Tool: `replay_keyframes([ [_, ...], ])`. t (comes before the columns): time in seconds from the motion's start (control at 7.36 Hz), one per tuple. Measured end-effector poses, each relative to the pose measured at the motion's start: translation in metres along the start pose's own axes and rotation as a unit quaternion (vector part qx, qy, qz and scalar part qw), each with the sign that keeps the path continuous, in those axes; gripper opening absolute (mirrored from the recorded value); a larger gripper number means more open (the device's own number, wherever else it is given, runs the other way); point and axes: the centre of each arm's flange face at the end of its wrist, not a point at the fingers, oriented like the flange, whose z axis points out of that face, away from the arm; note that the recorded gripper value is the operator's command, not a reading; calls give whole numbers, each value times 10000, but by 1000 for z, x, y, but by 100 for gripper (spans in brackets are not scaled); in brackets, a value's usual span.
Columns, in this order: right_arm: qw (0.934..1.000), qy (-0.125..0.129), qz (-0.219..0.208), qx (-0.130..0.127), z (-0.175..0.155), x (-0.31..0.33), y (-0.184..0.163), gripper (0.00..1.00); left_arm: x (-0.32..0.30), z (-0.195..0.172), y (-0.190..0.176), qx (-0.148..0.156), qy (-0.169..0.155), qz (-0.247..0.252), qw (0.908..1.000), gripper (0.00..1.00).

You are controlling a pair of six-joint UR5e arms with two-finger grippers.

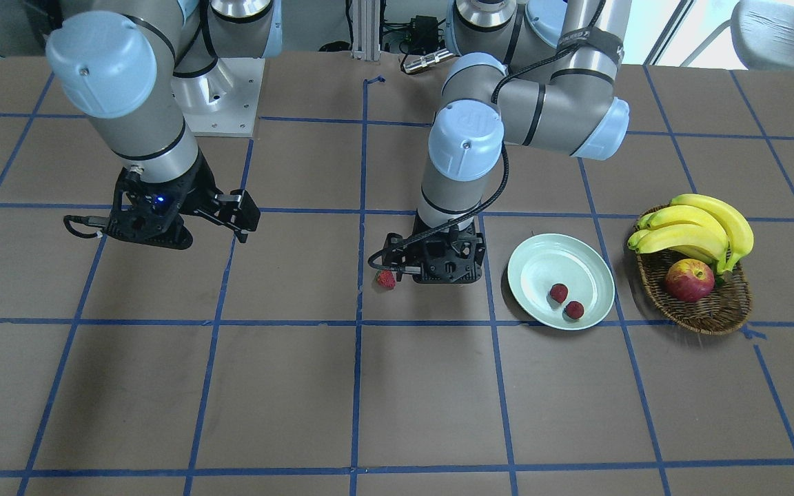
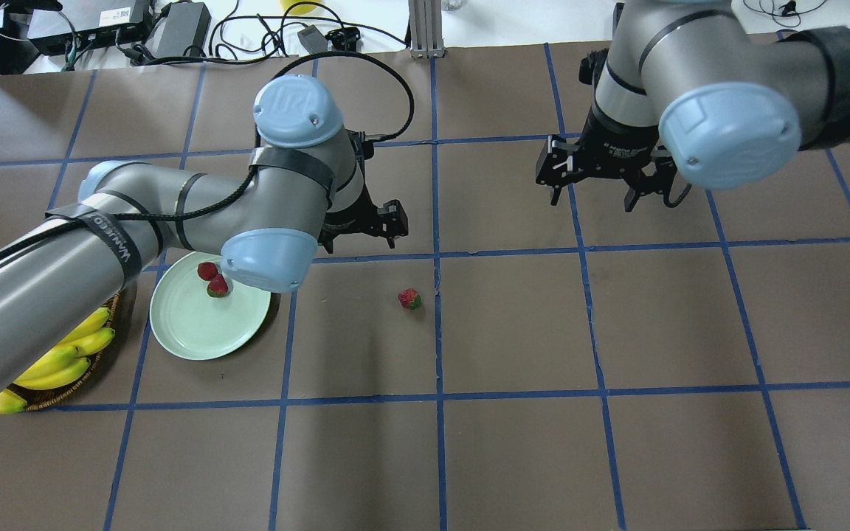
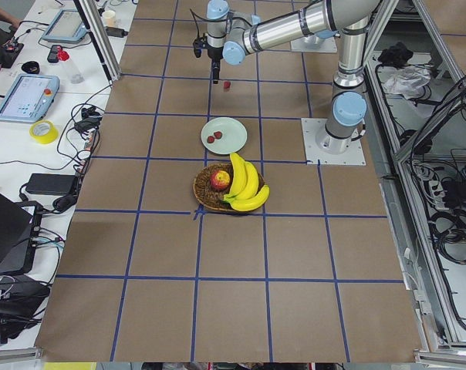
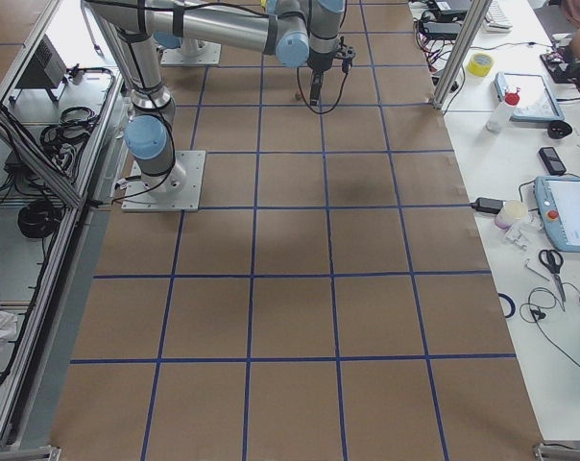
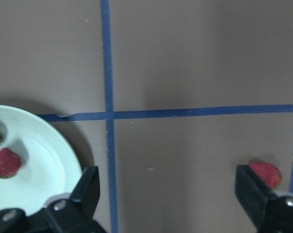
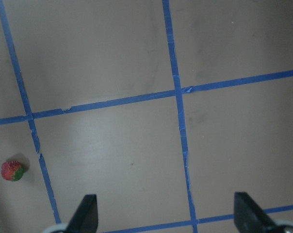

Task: Collect all strawberries into plate
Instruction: 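Withdraw the right arm to rest while the left gripper grasps the center strawberry, then carry the strawberry with the left gripper over the plate and open it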

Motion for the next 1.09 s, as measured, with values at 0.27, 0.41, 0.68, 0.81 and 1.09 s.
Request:
replay_keyframes([
  [0.27, 9997, 108, -18, 202, -50, 3, -1, 100, 29, 40, 10, -192, 93, -131, 9997, 97],
  [0.41, 9995, 90, -25, 316, -64, 4, 4, 100, 37, 58, 15, -278, 71, -109, 9995, 97],
  [0.68, 9988, 7, -50, 489, -82, 6, 22, 100, 40, 84, 23, -404, 24, -92, 9991, 90],
  [0.81, 9985, -11, -60, 544, -86, 7, 30, 100, 38, 93, 28, -478, -6, -94, 9988, 65],
  [1.09, 9978, -17, -221, 628, -88, 7, 33, 100, 37, 99, 30, -506, 2, -68, 9987, 40],
])
